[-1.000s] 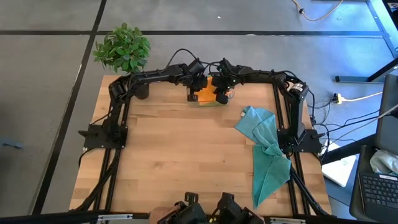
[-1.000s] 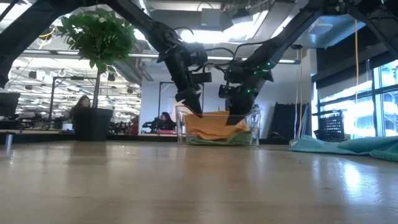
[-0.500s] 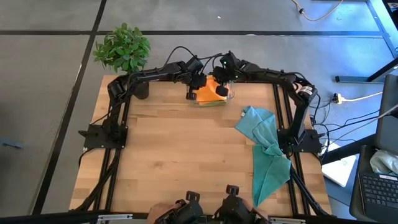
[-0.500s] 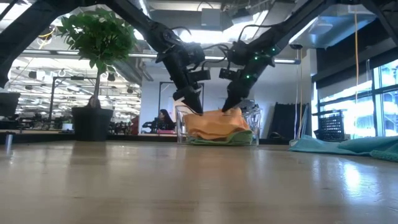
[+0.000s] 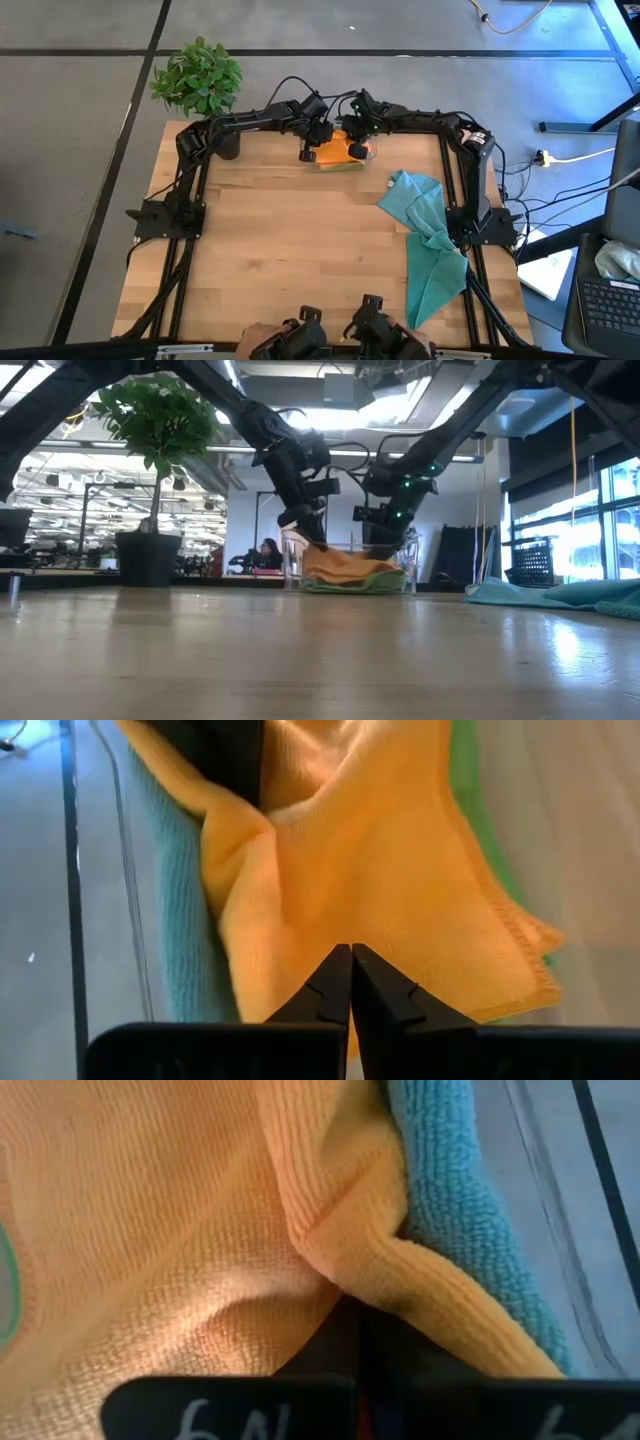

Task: Fold microfiber towels
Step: Put the folded orange microfiber towel into the transparent bin

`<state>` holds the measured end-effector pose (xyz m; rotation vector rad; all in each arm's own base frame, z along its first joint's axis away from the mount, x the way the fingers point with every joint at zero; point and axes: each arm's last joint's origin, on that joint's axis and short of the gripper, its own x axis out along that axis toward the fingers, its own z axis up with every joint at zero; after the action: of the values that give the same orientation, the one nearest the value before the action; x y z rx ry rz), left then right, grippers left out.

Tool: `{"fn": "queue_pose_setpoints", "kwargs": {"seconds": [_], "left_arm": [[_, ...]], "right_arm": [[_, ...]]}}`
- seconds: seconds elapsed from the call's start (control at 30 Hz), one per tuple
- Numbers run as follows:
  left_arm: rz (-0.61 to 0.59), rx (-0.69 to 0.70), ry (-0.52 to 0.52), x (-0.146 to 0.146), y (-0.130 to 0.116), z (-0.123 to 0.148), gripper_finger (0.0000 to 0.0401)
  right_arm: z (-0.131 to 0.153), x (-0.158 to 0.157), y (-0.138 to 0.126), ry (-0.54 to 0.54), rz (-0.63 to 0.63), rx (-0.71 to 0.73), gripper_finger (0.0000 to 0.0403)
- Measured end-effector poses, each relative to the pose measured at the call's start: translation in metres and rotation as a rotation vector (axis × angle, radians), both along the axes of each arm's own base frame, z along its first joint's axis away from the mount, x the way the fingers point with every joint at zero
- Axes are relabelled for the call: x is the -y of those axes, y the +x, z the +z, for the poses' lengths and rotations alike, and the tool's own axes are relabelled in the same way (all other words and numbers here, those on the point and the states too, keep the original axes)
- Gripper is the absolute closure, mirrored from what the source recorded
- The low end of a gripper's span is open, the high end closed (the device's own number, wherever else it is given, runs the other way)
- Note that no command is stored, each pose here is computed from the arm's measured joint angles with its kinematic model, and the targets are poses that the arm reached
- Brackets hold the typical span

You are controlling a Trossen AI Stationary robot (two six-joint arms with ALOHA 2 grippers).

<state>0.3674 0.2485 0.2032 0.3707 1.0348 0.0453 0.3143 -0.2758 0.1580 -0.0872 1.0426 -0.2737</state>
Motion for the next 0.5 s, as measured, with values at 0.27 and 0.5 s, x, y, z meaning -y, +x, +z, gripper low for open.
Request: {"fn": "queue_pose_setpoints", "kwargs": {"seconds": [0.27, 0.5], "left_arm": [[0.035, -0.020, 0.004, -0.009, -0.004, -0.006, 0.0398], [0.064, -0.058, -0.019, -0.011, -0.006, -0.016, 0.0398]], "right_arm": [[-0.003, 0.000, 0.000, 0.009, 0.001, -0.005, 0.0397], [-0.008, 0.001, 0.001, 0.010, -0.003, -0.015, 0.0396]]}}
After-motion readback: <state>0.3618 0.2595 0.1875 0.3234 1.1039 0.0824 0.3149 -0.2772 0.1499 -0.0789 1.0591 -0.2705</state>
